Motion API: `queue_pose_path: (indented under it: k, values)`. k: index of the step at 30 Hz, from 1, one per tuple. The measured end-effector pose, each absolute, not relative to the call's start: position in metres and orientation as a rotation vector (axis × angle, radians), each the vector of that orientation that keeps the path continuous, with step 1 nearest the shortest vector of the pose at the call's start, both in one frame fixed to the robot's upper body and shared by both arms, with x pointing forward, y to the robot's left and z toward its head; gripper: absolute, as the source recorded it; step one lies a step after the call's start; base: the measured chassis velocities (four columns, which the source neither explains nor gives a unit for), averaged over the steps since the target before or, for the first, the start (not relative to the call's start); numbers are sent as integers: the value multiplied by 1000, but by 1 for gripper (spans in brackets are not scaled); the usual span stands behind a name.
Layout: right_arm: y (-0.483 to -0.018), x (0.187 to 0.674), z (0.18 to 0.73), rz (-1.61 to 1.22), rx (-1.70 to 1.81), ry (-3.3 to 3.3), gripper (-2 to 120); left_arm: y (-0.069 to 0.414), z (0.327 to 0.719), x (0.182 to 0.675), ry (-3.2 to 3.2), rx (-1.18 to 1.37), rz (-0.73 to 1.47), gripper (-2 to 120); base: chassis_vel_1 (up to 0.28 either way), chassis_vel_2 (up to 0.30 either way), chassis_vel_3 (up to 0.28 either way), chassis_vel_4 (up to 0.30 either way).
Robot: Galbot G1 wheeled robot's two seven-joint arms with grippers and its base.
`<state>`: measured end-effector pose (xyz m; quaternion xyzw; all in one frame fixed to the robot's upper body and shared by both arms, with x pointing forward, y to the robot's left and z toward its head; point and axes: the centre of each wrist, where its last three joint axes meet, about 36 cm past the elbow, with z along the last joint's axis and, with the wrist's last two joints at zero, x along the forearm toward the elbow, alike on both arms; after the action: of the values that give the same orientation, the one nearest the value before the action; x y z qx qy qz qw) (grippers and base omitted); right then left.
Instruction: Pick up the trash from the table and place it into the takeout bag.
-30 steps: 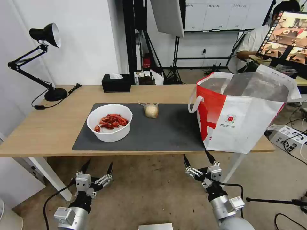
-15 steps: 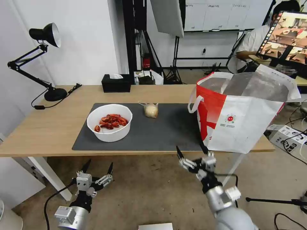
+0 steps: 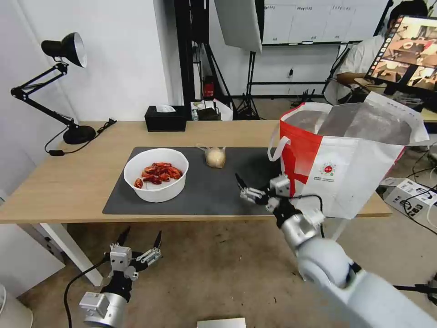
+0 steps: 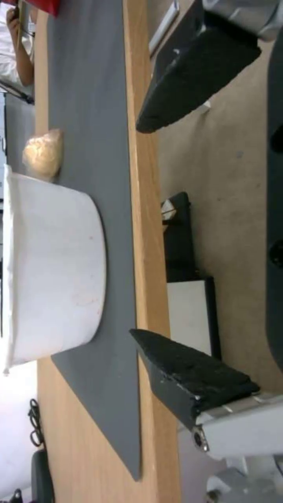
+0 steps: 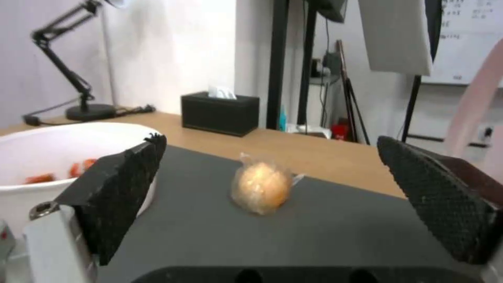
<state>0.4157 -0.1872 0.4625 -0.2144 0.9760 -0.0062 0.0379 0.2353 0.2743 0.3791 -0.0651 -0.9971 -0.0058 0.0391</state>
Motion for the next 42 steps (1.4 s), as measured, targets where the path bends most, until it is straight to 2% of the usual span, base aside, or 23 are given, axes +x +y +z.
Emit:
queue_pose_path:
  k: [4,6,16,42]
  values:
    - [-160,450,468,13,-610,3079,100,277,379,235,-3053,-191,-21,100,0,0,0,0]
    - [-135,487,480,59,-526,3178,100,278,378,235,-3051,-184,-15,100,0,0,0,0]
    - [-112,541,479,76,-432,3262,100,279,375,236,-3047,-176,-7,100,0,0,0,0]
    - [-86,585,465,-69,-468,3359,100,279,376,236,-3053,-166,9,100,0,0,0,0]
